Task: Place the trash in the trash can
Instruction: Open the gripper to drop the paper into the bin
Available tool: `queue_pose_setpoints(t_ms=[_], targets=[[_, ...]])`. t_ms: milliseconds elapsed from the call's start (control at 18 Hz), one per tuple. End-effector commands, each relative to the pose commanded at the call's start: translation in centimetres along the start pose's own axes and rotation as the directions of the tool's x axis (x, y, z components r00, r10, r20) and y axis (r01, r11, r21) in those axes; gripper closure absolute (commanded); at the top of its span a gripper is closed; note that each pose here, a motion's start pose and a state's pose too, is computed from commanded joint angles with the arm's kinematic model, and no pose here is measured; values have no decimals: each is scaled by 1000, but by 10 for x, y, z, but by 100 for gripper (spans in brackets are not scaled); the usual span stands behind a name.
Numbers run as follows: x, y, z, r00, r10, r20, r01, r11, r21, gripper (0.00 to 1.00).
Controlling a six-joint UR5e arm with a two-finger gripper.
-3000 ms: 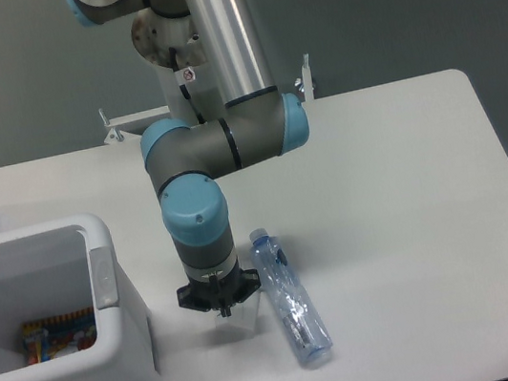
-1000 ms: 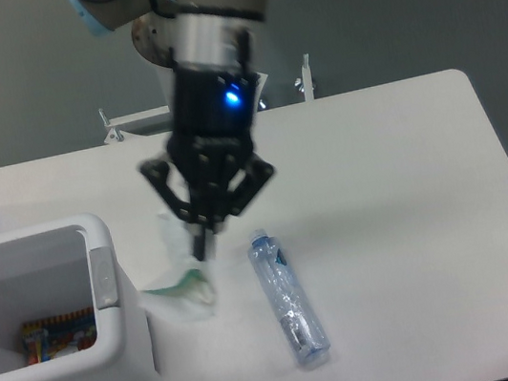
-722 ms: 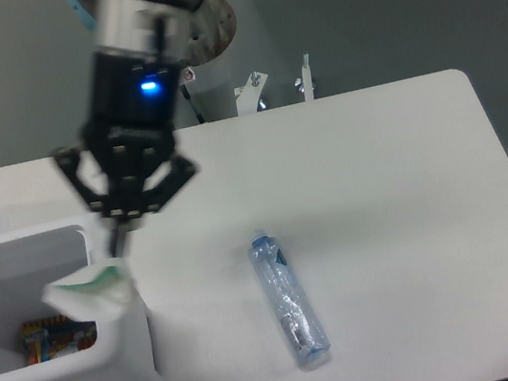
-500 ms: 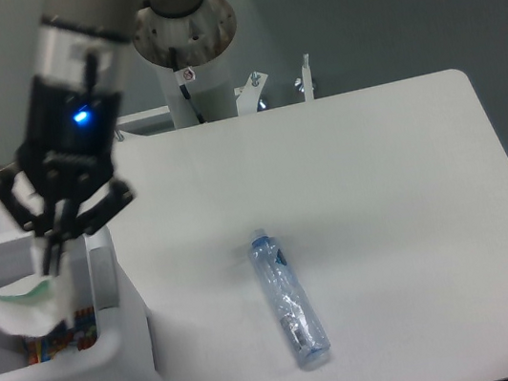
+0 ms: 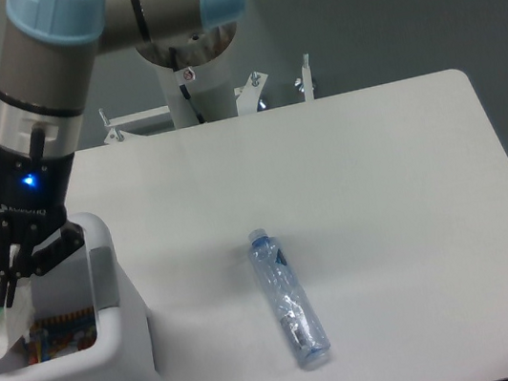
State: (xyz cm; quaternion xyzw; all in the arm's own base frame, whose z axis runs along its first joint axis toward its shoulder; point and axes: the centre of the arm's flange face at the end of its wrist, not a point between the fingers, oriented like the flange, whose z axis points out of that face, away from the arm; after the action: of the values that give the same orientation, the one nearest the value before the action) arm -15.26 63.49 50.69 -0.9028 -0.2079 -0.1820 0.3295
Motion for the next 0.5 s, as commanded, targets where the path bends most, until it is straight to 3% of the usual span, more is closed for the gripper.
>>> queue_pose_setpoints(t_ms=[56,111,333,500], targets=[[-1,0,1,1000,18,2,-18,1000,-1,24],[-1,0,0,1000,27,12,-27,1000,-1,2],[-7,-4,-6,999,11,53,-12,1000,10,0],[-46,-13,-25,992,-44,117,40,999,37,0]])
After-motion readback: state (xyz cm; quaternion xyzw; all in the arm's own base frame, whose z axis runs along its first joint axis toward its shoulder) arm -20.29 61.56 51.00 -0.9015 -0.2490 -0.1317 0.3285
